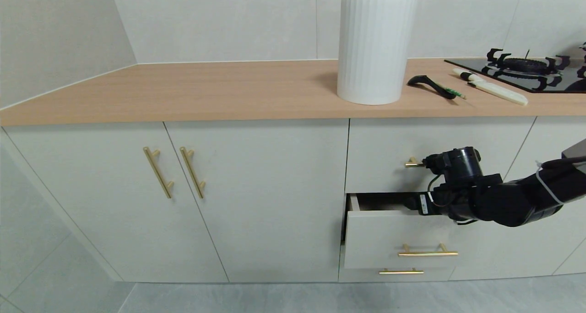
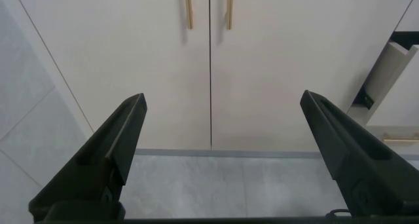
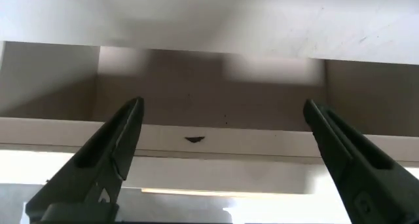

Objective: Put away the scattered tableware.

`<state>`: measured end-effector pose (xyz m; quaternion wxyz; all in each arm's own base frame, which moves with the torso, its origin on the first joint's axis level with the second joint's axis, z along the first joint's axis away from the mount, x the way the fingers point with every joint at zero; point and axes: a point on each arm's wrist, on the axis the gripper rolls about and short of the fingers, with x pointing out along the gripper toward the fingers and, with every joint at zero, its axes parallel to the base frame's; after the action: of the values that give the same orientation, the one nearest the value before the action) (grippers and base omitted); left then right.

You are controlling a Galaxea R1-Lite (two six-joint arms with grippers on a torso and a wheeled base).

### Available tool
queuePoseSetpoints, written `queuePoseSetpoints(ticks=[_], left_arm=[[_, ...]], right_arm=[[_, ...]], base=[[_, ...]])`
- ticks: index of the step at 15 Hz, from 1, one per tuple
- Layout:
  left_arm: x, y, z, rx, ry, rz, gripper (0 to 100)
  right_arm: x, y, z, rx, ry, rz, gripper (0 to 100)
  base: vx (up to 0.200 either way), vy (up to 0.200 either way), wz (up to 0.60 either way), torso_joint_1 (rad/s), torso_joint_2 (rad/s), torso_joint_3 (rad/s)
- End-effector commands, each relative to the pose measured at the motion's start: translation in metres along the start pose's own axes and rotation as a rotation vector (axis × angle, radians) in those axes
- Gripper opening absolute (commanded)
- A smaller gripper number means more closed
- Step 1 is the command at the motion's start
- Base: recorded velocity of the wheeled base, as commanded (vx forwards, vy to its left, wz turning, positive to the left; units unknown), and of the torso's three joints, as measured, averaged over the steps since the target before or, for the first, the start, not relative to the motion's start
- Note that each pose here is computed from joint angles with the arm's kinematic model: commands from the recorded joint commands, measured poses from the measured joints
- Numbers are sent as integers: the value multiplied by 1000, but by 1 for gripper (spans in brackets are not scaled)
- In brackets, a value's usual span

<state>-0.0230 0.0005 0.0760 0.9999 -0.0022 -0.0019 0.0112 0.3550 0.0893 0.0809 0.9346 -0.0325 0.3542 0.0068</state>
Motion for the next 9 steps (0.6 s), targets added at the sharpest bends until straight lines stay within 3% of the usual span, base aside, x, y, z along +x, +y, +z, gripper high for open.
queuePoseSetpoints(ticks=[1, 9], left_arm=[[0, 0, 0, 0, 1, 2, 100], [0, 0, 0, 0, 1, 1, 100]], right_arm=[[-5, -1, 0, -4, 13, 1, 100], [-31, -7, -7, -23, 120, -8, 100]], base=[[0, 0, 0, 0, 0, 0], [0, 0, 0, 0, 0, 0]])
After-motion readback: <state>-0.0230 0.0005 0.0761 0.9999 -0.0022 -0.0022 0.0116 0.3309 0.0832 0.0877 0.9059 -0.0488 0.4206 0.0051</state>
